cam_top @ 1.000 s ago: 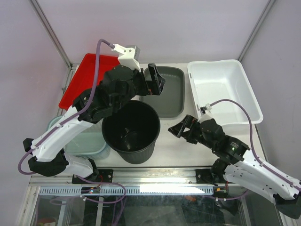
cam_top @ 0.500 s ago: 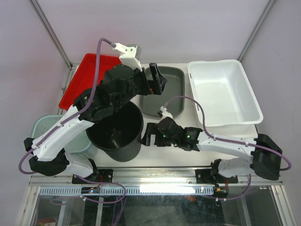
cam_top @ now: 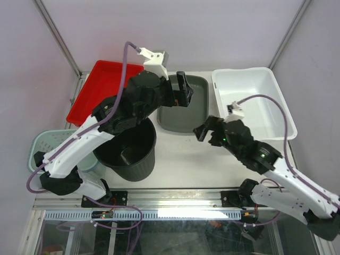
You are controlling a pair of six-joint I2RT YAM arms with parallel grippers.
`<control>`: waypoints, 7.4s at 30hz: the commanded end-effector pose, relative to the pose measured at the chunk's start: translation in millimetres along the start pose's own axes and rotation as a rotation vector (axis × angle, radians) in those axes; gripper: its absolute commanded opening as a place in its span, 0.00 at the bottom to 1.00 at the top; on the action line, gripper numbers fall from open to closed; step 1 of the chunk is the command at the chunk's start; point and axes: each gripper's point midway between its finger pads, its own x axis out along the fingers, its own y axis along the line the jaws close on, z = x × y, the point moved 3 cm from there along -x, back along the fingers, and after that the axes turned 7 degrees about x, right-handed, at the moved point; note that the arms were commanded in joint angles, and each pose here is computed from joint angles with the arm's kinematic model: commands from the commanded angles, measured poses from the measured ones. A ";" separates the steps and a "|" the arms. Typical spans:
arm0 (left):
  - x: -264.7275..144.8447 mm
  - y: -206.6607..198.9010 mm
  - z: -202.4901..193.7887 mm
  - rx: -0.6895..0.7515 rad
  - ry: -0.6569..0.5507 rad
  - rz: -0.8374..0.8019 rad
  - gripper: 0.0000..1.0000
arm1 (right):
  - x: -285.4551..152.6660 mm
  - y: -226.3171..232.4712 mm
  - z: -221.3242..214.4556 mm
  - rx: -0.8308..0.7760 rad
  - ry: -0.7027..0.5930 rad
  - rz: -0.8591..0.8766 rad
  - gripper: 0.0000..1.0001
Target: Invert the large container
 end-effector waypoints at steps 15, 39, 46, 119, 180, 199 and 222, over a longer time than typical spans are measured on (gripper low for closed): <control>197.3 3.9 -112.2 0.039 0.342 0.037 0.97 | -170.6 -99.8 93.7 0.101 -0.504 -0.277 0.99; 15.1 -54.0 -0.3 0.058 0.043 -0.112 0.99 | -92.7 -47.8 62.4 -0.021 -0.250 -0.110 0.99; -28.2 -39.2 30.8 0.001 -0.049 -0.134 0.99 | -5.5 3.0 19.4 -0.011 -0.011 0.069 0.99; 22.7 -46.8 4.6 0.014 -0.017 -0.065 0.99 | 43.1 -104.8 120.5 -0.333 -0.025 -0.426 0.98; 15.8 -49.1 -23.7 -0.021 0.037 -0.149 0.99 | -53.5 -47.8 214.0 0.437 -0.302 0.384 0.00; 24.3 -56.3 -35.2 -0.020 0.071 -0.176 0.99 | -51.6 -164.2 197.3 0.721 -0.317 0.307 0.00; 40.0 -65.1 -48.5 -0.015 0.104 -0.193 0.99 | -39.1 -197.5 195.6 0.997 -0.389 0.324 0.00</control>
